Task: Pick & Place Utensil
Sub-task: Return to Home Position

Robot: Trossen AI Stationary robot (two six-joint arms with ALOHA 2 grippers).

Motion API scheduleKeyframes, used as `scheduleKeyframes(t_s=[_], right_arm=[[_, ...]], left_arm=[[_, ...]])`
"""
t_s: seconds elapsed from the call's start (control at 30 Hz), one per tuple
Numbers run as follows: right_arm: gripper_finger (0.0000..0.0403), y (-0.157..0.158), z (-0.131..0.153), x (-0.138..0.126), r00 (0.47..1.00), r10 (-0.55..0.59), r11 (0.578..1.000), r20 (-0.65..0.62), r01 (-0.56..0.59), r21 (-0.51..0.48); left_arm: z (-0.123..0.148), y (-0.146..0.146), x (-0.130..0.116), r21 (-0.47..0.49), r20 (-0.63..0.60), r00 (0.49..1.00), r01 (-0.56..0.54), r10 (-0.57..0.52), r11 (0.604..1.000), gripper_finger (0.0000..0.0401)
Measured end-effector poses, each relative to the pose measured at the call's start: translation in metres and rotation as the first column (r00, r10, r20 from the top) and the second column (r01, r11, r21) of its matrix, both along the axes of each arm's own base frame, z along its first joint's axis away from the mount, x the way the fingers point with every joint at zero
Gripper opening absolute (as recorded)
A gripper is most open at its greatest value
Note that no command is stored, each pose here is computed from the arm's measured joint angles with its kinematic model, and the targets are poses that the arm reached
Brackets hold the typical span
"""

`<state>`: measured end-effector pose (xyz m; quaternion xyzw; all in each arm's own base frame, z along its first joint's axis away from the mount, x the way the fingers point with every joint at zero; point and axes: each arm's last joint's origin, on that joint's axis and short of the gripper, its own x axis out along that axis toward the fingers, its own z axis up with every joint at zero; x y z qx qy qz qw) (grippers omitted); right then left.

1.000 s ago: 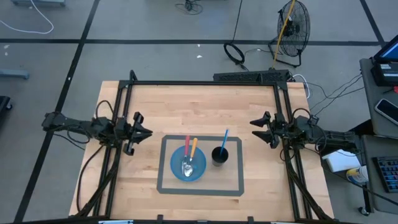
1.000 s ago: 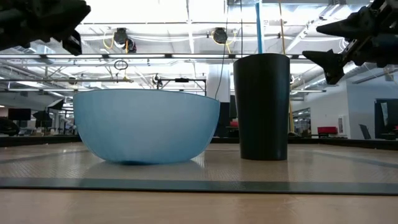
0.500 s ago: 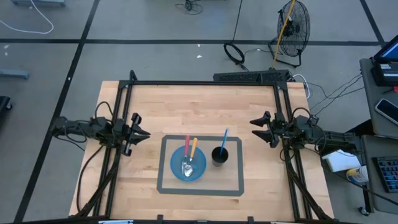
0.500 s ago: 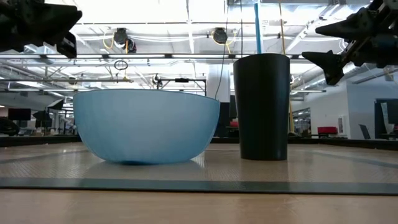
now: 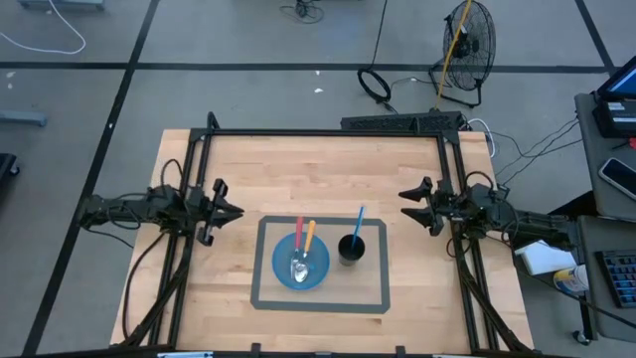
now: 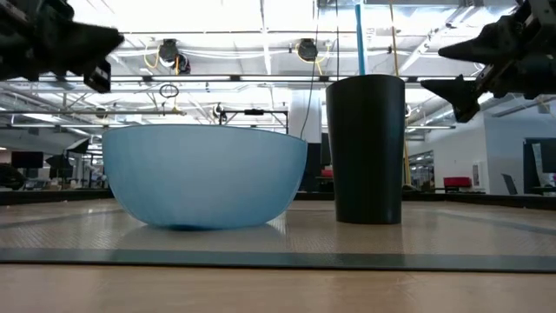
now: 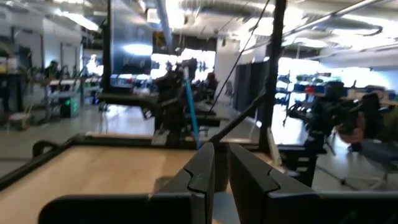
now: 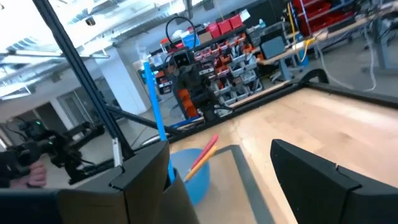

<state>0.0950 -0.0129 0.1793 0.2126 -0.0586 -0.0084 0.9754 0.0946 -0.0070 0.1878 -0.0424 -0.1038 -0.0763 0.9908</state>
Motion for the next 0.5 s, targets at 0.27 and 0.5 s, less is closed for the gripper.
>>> scheduleKeyframes(t_s=[0.27,0.5], right_arm=[[0.0279,0.000,-0.010,0.001,0.995,0.000,1.000,-0.104,0.001,0.013],[0.0279,0.000,-0.010,0.001,0.995,0.007,0.997,-0.100,0.001,0.083]], left_arm=[[-0.017,0.003,0.002,-0.104,-0.194,0.977,-0.109,0.088,0.989,0.0049],[-0.019,0.002,0.003,-0.085,-0.216,0.973,-0.094,0.074,0.992,0.0049]])
